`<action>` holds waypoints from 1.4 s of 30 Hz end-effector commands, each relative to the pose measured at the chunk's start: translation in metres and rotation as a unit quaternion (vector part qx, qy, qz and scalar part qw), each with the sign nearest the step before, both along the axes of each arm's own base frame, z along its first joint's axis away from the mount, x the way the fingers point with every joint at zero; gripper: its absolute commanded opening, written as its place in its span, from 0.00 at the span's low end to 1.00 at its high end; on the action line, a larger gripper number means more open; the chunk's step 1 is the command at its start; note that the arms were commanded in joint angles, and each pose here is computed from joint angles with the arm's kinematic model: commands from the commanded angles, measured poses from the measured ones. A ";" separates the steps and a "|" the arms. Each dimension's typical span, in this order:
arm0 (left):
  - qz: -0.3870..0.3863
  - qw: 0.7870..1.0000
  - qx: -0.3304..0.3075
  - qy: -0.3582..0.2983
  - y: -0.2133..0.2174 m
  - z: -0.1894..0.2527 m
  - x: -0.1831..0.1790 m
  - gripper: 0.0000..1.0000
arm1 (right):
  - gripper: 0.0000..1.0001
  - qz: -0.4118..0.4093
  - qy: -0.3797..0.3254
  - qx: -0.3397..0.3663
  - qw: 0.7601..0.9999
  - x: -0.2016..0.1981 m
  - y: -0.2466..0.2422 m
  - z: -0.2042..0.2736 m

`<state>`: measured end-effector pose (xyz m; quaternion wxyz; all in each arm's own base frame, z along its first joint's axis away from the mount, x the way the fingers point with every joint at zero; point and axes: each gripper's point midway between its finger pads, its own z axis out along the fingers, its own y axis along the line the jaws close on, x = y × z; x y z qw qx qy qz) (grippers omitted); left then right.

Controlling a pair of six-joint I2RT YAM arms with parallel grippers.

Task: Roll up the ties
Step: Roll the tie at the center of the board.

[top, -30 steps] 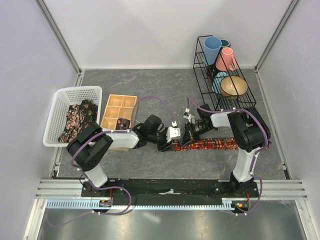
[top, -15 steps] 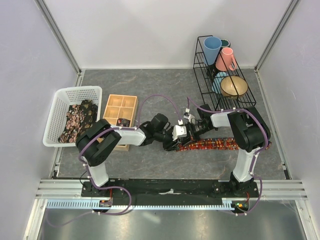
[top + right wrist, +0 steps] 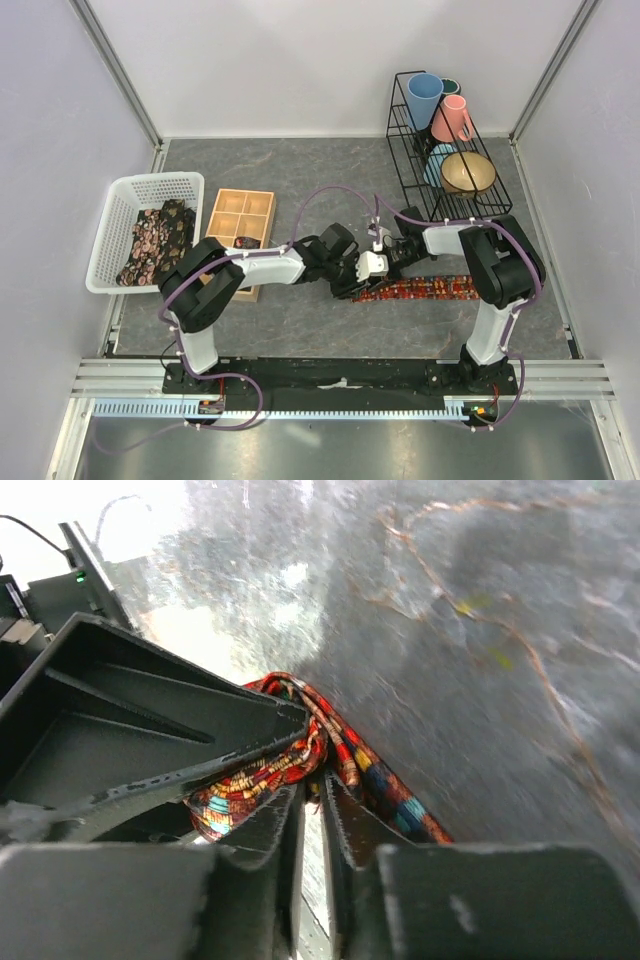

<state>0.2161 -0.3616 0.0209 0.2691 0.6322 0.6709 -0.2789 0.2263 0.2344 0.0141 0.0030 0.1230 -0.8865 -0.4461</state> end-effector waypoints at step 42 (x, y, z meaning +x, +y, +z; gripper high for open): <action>-0.022 0.991 0.131 0.018 0.021 -0.037 -0.024 0.45 | 0.00 0.000 -0.062 -0.046 0.997 0.005 -0.041 0.002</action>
